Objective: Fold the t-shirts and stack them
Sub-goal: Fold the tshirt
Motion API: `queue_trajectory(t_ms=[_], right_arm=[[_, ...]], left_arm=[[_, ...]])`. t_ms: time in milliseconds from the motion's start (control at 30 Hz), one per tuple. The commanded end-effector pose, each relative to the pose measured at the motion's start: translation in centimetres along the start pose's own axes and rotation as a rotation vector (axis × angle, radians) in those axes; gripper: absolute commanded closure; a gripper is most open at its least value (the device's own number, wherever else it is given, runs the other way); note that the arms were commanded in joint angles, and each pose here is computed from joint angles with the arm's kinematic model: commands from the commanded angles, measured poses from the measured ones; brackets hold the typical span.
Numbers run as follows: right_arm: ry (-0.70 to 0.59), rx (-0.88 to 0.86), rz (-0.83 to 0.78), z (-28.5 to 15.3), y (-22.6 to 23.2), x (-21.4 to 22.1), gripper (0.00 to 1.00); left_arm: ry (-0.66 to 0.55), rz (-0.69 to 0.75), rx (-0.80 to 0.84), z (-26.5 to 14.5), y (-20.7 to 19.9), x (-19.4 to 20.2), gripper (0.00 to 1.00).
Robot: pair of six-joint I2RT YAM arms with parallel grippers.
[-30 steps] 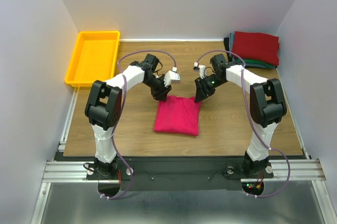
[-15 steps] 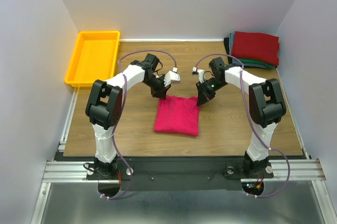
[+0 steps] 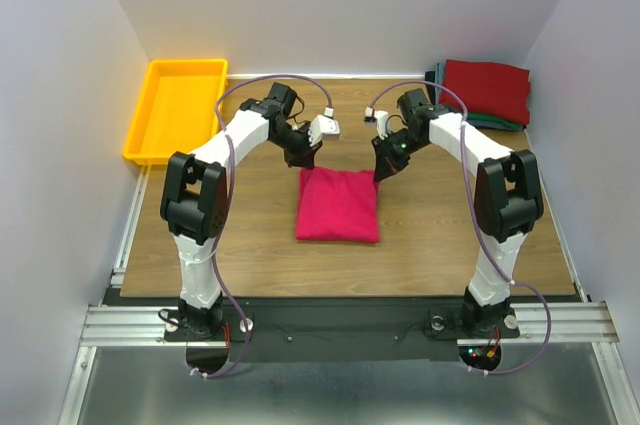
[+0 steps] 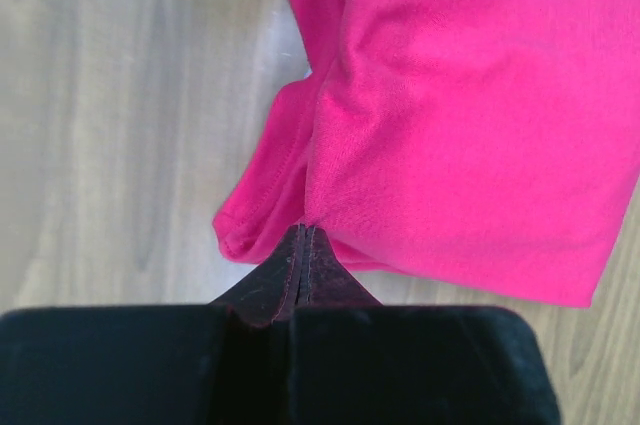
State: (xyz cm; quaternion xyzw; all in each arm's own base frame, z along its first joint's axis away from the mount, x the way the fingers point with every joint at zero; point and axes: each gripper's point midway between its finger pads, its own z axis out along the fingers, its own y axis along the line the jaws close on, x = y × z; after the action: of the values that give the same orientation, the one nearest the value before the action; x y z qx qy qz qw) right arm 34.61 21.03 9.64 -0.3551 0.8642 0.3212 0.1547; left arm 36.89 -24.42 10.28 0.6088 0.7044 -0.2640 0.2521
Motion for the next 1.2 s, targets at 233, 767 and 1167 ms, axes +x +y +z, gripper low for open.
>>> queue_trajectory(t_ms=[233,767,1167], right_arm=[[0.055,0.183,0.011,3.2,-6.8,-1.4,1.0],[-0.163,0.319,0.068,-1.5,-7.0,-8.9,0.51],[-0.292,-0.083,0.145,-2.6,1.3,-12.3,0.36]], left_arm=[[0.074,-0.061,-0.074,2.8,4.6,4.1,1.0],[-0.138,-0.285,-0.212,-5.1,7.6,2.3,0.46],[-0.57,-0.625,-0.107,-9.5,4.2,-7.3,0.02]])
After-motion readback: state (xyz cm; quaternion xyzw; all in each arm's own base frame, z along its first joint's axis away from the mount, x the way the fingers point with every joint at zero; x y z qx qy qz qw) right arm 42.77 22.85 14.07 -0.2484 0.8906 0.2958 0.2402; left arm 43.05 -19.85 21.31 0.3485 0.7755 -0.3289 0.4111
